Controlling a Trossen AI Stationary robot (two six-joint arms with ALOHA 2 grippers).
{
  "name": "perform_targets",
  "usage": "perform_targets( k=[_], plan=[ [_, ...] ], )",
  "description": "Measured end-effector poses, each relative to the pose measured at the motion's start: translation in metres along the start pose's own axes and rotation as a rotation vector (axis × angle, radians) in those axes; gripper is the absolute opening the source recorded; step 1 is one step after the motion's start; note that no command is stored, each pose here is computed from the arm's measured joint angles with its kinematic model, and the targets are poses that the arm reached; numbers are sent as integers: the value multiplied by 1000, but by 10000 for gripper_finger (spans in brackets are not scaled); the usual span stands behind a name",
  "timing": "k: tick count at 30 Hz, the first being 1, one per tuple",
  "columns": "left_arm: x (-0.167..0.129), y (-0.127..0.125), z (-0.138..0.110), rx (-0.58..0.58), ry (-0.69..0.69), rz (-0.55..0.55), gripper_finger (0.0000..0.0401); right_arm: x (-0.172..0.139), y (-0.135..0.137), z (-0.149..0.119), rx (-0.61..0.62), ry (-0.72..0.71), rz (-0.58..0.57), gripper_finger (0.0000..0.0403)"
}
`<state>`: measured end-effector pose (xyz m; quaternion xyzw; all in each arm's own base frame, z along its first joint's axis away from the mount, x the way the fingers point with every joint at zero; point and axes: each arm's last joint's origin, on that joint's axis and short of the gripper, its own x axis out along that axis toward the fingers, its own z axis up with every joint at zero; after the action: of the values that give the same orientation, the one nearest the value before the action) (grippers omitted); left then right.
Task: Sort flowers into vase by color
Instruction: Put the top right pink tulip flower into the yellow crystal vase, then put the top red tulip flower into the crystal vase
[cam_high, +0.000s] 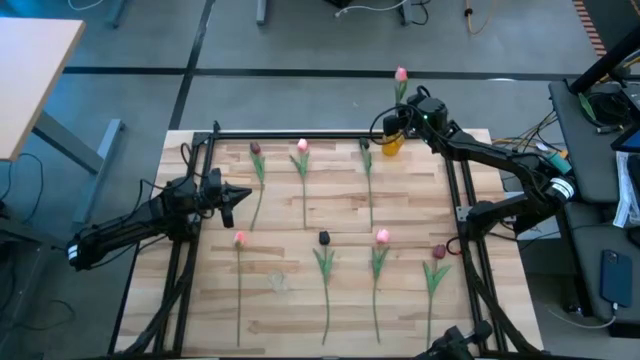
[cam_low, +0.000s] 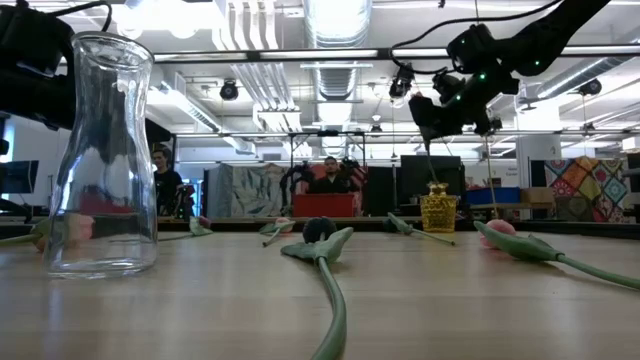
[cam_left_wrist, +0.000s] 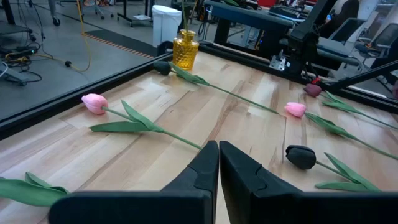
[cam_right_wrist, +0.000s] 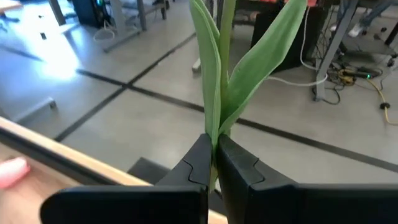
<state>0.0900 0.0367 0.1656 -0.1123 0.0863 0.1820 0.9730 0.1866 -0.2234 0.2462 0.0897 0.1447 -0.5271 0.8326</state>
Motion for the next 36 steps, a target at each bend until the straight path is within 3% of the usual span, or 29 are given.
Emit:
perform_targets(
  k=[6,10,14,20,25,29,36],
  plan=[
    [0,0,0,0,1,0,0,0,-1,-5,-10,50,-5,49],
    [0,0,0,99,0,4,0,-2,-1,-7,4,83,-9,90],
    [0,0,0,118,0,6,0,-5,-2,-8,-2,105,-9,122],
    [0,0,0,120,-4,7,0,-12,-3,-2,5,79,-6,145],
    [0,0,1,115,-15,6,0,-20,-4,4,13,47,1,141],
    [0,-2,9,11,-100,-10,0,-29,-2,11,10,11,30,127],
    [-3,-2,25,-56,-268,17,0,-54,5,22,6,-33,117,73]
  ],
)
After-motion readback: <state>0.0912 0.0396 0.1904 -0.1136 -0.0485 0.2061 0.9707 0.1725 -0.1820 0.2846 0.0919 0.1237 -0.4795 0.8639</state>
